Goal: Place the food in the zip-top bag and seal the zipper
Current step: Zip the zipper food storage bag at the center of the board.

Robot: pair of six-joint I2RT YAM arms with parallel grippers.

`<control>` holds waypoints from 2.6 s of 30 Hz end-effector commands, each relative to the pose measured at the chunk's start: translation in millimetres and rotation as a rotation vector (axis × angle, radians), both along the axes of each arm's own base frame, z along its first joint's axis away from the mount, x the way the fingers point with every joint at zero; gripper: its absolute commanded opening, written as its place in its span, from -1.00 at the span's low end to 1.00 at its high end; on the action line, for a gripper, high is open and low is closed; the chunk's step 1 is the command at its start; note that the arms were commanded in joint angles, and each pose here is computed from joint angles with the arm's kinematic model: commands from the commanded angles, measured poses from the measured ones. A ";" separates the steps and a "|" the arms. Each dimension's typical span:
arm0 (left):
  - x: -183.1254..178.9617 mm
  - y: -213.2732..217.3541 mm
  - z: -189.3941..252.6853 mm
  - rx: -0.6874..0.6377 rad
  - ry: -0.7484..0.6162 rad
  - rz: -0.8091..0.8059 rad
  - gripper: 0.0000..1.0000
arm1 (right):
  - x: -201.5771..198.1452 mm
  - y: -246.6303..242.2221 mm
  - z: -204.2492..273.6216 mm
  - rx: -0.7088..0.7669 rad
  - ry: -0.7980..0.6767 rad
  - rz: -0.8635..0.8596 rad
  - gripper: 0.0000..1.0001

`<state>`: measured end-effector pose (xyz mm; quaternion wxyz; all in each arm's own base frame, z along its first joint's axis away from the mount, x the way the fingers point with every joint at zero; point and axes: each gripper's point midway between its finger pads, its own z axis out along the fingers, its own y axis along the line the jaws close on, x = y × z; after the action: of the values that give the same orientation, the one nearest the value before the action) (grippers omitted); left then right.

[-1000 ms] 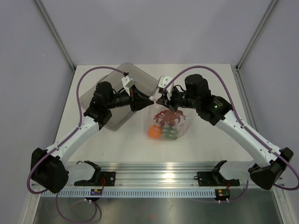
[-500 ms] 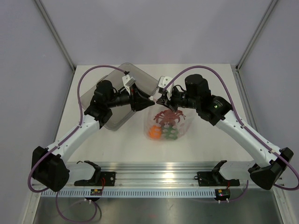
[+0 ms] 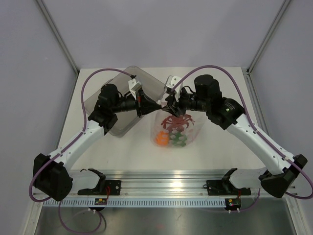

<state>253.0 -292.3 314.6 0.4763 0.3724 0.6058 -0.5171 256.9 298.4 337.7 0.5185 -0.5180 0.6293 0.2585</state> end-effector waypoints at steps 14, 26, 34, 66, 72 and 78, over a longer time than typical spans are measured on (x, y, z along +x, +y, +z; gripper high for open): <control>-12.7 2.3 40.4 -0.036 -0.178 -0.046 -1.00 | 9.4 25.1 23.9 0.024 0.030 0.070 0.09; -11.5 1.0 38.7 -0.032 -0.177 -0.054 -1.00 | 7.5 24.1 30.9 0.060 0.008 0.066 -0.49; -9.6 -0.8 34.9 -0.022 -0.164 -0.063 -1.00 | 5.8 19.6 35.9 0.069 -0.007 0.054 -0.33; -11.0 -1.1 32.5 -0.013 -0.162 -0.076 -1.00 | 9.3 21.4 14.2 0.034 0.058 0.051 -0.36; -11.1 -1.2 32.0 -0.013 -0.159 -0.077 -1.00 | 10.2 22.8 11.0 0.032 0.073 0.061 -0.38; -10.6 -1.4 31.5 -0.012 -0.161 -0.077 -1.00 | 9.0 20.9 14.2 0.048 0.070 0.071 -0.98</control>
<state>246.7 -291.0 316.4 0.4748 0.4065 0.5925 -0.5082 261.3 320.6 345.6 0.4881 -0.5226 0.6285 0.3059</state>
